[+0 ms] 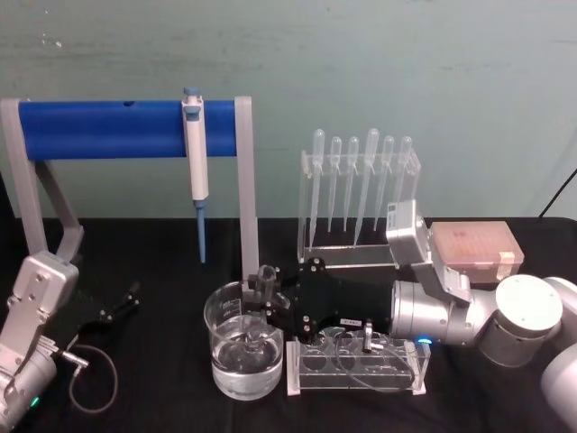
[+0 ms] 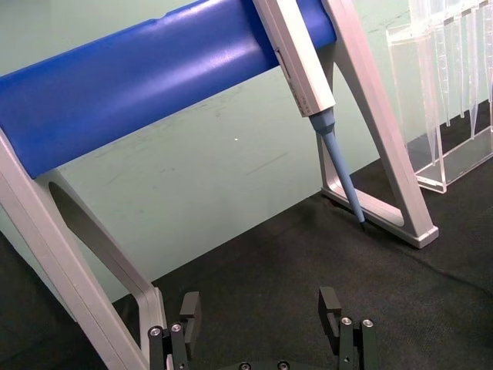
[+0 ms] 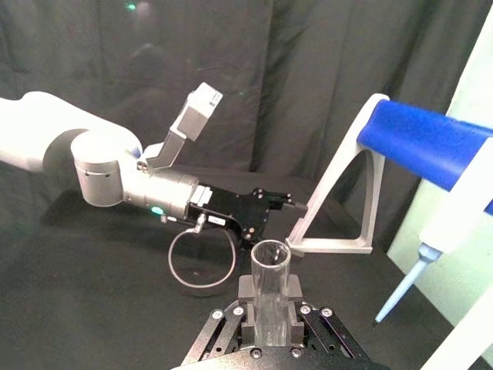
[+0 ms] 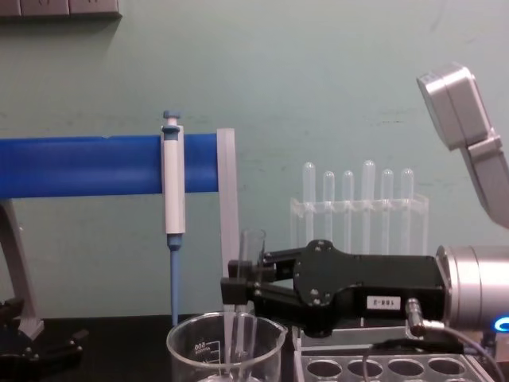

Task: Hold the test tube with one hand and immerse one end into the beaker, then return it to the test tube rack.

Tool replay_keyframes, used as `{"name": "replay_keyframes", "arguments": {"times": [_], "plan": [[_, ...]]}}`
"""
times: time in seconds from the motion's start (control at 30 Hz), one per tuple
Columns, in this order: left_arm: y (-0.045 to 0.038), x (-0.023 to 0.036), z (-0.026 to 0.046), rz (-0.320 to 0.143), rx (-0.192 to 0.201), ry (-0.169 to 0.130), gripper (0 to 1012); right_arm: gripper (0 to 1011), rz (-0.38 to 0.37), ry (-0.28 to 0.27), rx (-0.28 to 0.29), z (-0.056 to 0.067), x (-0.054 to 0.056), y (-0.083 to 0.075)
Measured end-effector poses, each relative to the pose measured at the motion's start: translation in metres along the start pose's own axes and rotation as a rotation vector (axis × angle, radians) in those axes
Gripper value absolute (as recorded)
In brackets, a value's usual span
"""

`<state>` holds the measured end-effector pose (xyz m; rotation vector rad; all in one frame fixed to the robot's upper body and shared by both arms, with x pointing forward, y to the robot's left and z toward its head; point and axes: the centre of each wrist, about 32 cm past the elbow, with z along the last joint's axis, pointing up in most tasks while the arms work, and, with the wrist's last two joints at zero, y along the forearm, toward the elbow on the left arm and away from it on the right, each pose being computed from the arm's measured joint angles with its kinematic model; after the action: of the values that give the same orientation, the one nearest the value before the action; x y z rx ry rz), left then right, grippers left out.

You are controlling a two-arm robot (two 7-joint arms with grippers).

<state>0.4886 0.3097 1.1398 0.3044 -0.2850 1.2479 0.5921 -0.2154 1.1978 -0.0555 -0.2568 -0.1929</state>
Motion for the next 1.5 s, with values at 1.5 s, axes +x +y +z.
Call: {"name": "replay_keyframes", "arguments": {"times": [1.5], "plan": [[0.0000, 0.0000, 0.0000, 0.000, 0.000, 0.000, 1000, 224, -0.082, -0.044, 0.041, 0.099, -0.011, -0.064]]}}
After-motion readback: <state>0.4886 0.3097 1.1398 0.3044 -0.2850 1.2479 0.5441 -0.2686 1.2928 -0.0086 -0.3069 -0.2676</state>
